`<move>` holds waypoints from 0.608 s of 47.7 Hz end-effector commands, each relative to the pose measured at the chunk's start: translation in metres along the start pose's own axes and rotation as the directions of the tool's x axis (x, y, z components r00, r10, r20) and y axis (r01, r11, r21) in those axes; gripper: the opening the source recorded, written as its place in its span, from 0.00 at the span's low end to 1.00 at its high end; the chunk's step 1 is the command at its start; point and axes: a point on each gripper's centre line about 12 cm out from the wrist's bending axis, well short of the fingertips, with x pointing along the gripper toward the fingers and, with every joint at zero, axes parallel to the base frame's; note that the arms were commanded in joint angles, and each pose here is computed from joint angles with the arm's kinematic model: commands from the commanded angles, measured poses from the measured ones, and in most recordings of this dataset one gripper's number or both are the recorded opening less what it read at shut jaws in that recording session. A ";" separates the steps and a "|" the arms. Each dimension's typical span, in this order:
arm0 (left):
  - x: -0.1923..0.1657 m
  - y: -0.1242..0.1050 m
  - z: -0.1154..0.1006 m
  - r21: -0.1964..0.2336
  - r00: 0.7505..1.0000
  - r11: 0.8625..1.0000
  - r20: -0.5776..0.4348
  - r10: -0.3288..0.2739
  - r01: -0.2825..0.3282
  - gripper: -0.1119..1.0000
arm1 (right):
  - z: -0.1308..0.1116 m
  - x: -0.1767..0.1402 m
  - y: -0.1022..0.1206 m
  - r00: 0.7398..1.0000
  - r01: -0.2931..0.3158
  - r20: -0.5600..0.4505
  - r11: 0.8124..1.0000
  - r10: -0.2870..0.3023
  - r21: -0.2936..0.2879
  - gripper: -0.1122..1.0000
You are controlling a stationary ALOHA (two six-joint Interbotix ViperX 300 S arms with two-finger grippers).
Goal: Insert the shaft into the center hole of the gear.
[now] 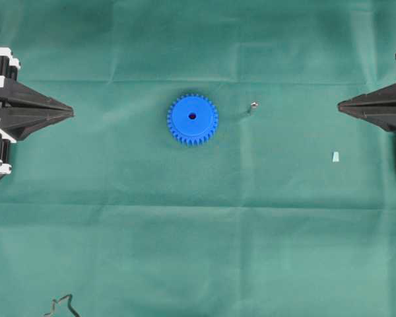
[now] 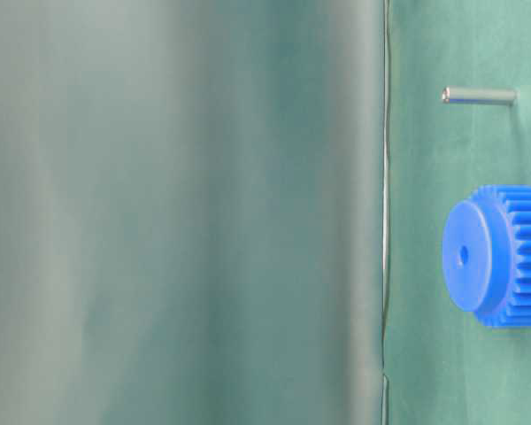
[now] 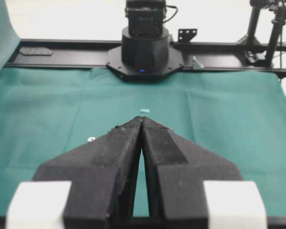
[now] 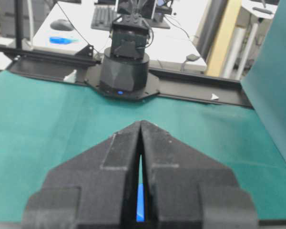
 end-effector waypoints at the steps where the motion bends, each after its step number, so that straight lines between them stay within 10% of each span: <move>1: 0.005 0.000 0.012 0.006 1.000 1.000 0.006 -0.003 0.003 0.10 | 0.004 0.002 -0.001 1.000 0.005 0.011 1.000 -0.005 0.012 0.12; 29: 0.006 0.000 0.015 0.007 1.000 1.000 -0.002 -0.002 0.002 0.10 | -0.026 0.049 -0.034 0.961 0.157 -0.239 0.986 -0.139 0.057 0.14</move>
